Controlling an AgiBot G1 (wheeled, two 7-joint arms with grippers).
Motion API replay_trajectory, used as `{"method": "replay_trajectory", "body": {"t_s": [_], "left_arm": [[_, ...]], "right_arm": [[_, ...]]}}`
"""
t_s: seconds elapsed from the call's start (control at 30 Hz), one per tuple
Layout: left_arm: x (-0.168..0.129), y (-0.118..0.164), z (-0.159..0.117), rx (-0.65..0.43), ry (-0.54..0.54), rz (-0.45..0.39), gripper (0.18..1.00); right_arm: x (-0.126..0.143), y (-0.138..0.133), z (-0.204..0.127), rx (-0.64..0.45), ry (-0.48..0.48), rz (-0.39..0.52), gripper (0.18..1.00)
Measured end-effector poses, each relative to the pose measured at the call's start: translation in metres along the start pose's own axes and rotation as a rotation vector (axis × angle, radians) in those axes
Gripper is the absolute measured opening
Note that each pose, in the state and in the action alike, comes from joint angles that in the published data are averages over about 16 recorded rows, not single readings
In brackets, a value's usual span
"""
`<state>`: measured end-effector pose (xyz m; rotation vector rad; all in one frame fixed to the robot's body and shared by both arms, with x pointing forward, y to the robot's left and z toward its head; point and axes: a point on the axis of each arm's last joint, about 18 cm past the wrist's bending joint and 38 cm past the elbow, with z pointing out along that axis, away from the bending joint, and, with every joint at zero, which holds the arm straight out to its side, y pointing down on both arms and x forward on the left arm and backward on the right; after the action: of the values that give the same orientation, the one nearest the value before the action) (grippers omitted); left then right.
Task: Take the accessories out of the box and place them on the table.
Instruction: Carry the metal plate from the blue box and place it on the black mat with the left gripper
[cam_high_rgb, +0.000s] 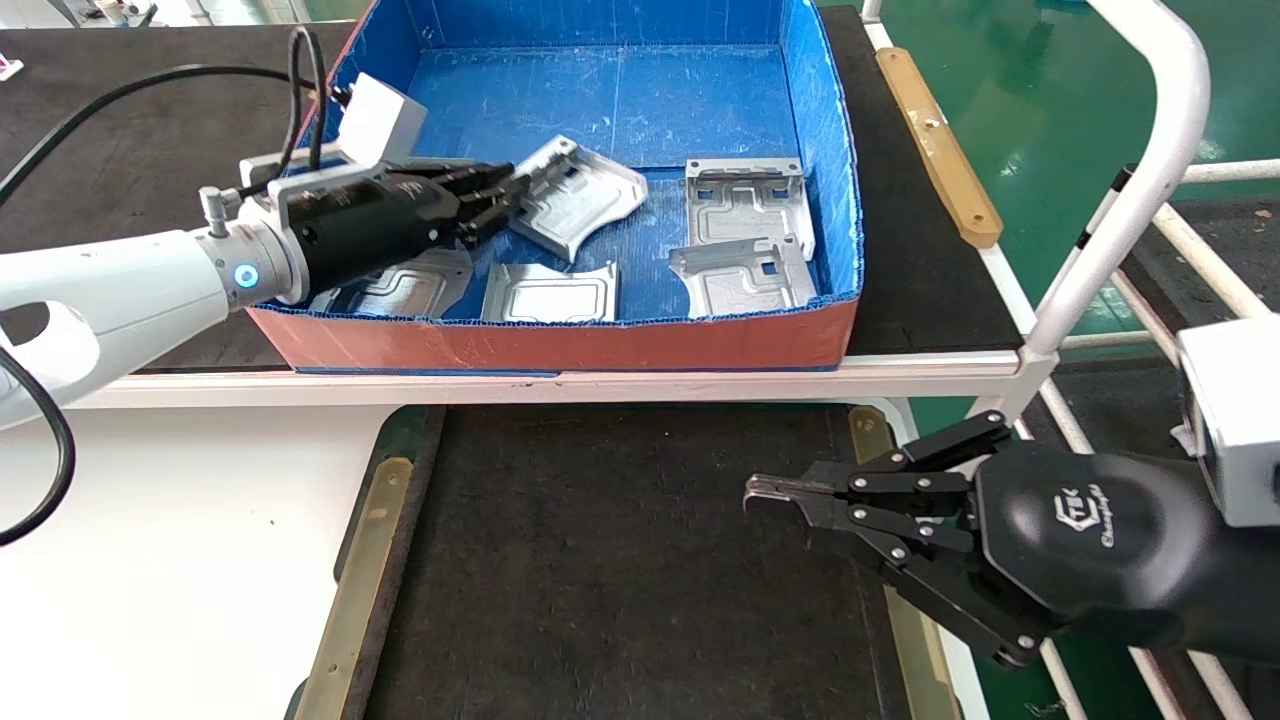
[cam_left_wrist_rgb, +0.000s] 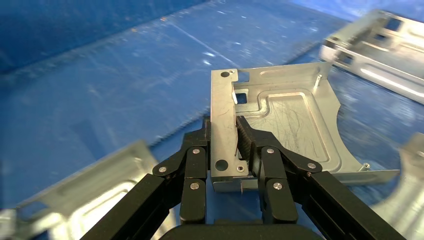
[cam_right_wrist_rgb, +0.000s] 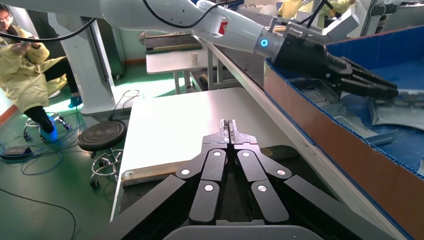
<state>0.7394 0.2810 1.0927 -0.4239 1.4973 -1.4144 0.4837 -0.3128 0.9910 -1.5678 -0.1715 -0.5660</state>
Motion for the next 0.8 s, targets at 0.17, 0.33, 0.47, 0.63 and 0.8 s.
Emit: {"method": "replay_trajectory", "body": {"t_s": [0.17, 0.33, 0.47, 0.63, 0.8], "left_arm": [[-0.003, -0.009, 0.001, 0.019, -0.015, -0.001, 0.292], [-0.003, -0.022, 0.000, 0.050, 0.005, 0.002, 0.292], [0.001, -0.031, -0.006, 0.080, 0.052, 0.013, 0.291], [0.008, -0.041, -0.019, 0.124, 0.134, 0.034, 0.291], [0.015, -0.047, -0.039, 0.168, 0.221, 0.055, 0.291]], "right_arm": [[0.000, 0.000, 0.000, 0.000, 0.000, 0.000, 0.204], [0.000, 0.000, 0.000, 0.000, 0.000, 0.000, 0.193], [0.000, 0.000, 0.000, 0.000, 0.000, 0.000, 0.191], [0.000, 0.000, 0.000, 0.000, 0.000, 0.000, 0.191], [0.000, 0.000, 0.000, 0.000, 0.000, 0.000, 0.191]]}}
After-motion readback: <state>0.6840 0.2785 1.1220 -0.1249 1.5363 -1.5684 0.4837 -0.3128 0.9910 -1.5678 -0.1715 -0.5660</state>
